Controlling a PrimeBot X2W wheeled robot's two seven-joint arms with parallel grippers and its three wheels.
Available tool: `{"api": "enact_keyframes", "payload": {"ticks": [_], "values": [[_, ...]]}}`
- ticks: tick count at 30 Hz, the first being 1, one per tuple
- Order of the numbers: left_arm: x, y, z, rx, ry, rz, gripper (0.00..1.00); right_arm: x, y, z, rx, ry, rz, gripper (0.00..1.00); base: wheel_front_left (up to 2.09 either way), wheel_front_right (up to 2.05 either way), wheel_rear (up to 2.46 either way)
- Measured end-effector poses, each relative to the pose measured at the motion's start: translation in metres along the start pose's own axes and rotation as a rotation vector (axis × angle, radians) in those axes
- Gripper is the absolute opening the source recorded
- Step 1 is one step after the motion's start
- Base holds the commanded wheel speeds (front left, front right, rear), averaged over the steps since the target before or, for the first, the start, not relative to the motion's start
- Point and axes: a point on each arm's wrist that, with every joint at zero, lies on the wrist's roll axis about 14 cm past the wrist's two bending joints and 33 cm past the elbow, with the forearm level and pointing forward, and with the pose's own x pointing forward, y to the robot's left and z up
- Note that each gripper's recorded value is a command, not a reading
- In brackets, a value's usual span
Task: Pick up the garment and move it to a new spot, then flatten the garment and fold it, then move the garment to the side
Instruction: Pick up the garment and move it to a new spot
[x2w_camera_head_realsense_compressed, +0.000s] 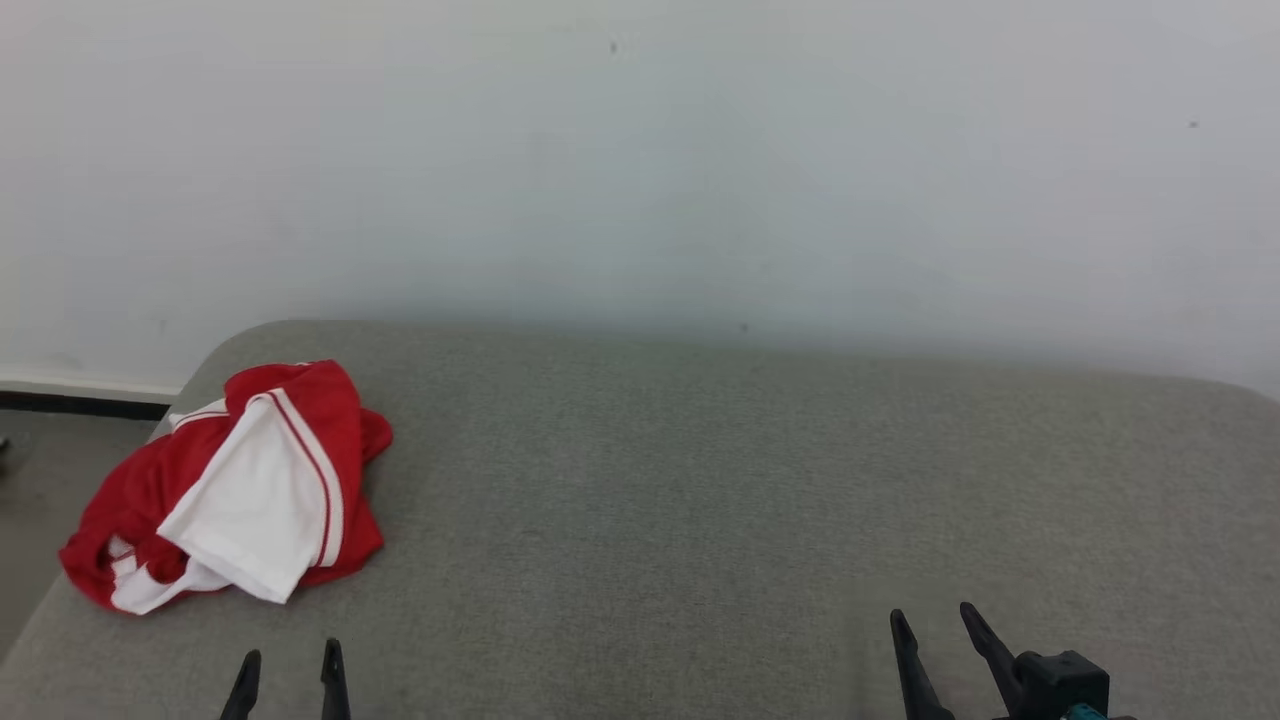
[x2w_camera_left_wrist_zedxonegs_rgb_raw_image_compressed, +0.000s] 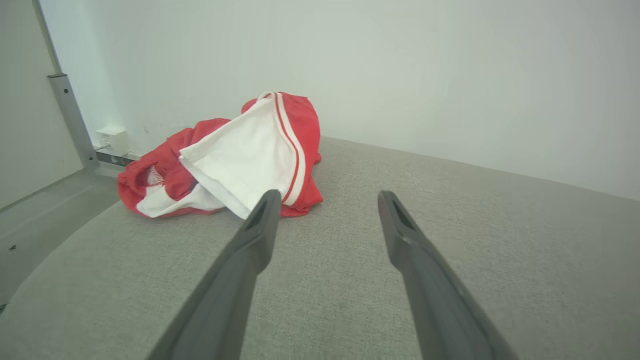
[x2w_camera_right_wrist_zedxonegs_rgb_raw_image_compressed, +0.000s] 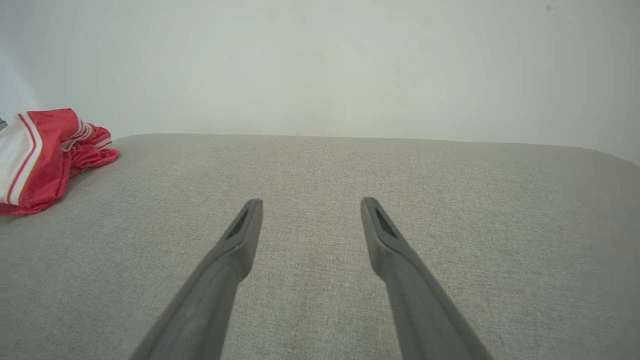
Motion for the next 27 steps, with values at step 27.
{"api": "enact_keyframes", "payload": {"ticks": [27], "values": [[-0.085,0.114,0.015,0.040,-0.037,0.428,1.00,0.062,0.118,-0.014,-0.008,0.053,0.365,1.00,0.00,0.00,0.00]]}}
